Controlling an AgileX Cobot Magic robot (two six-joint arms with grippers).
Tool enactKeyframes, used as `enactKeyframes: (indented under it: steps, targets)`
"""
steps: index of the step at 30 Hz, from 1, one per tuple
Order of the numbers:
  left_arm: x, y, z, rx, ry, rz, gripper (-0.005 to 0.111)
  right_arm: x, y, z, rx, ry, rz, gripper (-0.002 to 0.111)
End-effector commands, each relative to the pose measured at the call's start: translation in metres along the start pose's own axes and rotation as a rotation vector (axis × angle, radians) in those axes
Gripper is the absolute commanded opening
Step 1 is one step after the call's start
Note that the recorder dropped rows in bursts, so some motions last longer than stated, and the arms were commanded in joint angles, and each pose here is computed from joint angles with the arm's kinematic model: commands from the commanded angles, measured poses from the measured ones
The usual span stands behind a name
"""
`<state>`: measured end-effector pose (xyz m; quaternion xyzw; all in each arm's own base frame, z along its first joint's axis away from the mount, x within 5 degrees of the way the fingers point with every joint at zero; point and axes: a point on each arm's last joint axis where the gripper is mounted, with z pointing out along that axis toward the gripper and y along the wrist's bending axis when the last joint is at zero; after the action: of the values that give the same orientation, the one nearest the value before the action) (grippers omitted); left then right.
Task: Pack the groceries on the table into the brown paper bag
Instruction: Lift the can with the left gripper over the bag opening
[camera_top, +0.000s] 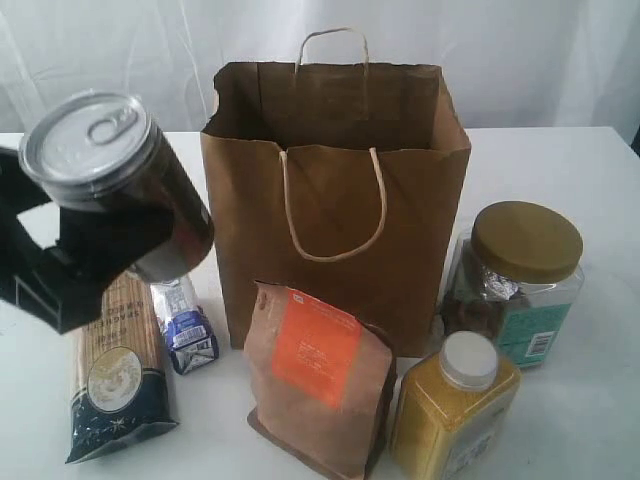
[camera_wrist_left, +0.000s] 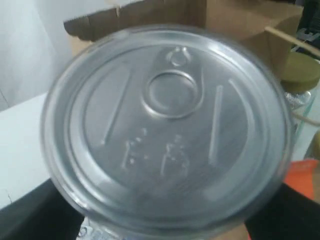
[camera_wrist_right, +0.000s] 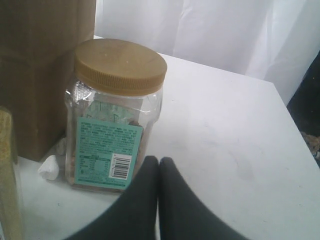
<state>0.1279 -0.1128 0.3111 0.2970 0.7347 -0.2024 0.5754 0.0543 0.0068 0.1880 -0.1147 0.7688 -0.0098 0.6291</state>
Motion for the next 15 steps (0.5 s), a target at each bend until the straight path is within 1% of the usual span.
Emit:
enactKeyframes:
  steps: [1,8,13,15]
  targets:
    - [-0.035,0.003,0.003,-0.017,-0.091,0.082,0.000,0.001,0.000,0.000,0.007,-0.006,0.000,0.000]
    - [-0.066,0.005,0.019,-0.031,-0.115,0.160,0.000,0.001,0.000,0.000,0.007,-0.006,0.000,0.000]
    - [-0.077,0.006,0.026,-0.044,-0.131,0.232,0.000,0.001,0.000,0.000,0.007,-0.006,0.000,0.000]
    - [-0.083,0.007,0.025,-0.047,-0.146,0.234,0.000,0.001,0.000,0.000,0.007,-0.006,0.000,0.000]
